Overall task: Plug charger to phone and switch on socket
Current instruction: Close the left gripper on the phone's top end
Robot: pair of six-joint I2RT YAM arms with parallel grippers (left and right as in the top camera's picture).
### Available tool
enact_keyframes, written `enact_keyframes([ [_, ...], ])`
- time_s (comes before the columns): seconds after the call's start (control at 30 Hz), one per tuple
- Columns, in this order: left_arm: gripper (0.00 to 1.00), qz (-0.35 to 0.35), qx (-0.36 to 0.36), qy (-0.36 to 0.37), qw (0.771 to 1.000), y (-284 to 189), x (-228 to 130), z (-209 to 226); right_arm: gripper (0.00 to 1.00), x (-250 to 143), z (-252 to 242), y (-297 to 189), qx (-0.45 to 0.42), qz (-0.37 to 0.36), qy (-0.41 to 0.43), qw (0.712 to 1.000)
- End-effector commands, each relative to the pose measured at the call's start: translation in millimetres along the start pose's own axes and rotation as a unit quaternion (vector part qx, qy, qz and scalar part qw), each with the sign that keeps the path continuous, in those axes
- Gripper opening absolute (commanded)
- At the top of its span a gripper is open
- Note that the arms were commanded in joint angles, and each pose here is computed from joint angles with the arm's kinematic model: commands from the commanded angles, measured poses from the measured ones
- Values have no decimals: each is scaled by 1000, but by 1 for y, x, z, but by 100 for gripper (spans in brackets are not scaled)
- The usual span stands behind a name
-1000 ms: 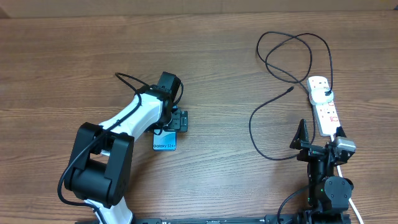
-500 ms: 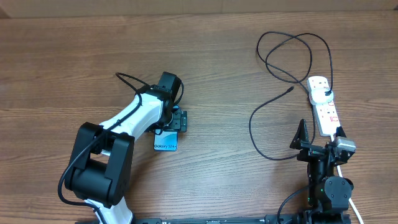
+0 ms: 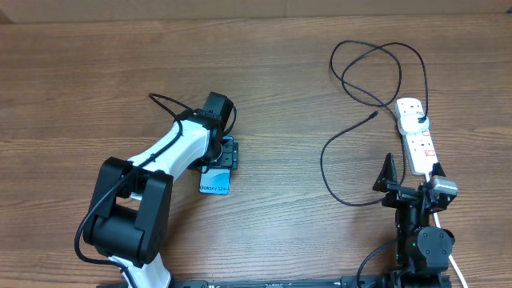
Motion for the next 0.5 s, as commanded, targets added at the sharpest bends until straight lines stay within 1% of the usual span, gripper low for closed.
enact_keyframes([
  [0.0, 82, 94, 53, -6, 994, 51, -38, 19, 100, -1, -1, 0, -4, -4, 2, 1000],
  [0.1, 92, 94, 52, -6, 994, 51, -38, 19, 100, -1, -1, 0, -4, -4, 2, 1000],
  [0.2, 97, 95, 53, -6, 994, 51, -39, 19, 100, -1, -1, 0, -4, -4, 2, 1000],
  [0.47, 87, 98, 54, -5, 994, 51, -40, 19, 100, -1, -1, 0, -4, -4, 2, 1000],
])
Point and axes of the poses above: each gripper's point midway between its finger pads, its own y axis out along the fingers, its own z axis along the line the jaws close on, x = y × z, the point moved 6 cm from there along -y, back along the fingers, and after that the axes turned 6 degrees about -y, right-handed, at the moved point
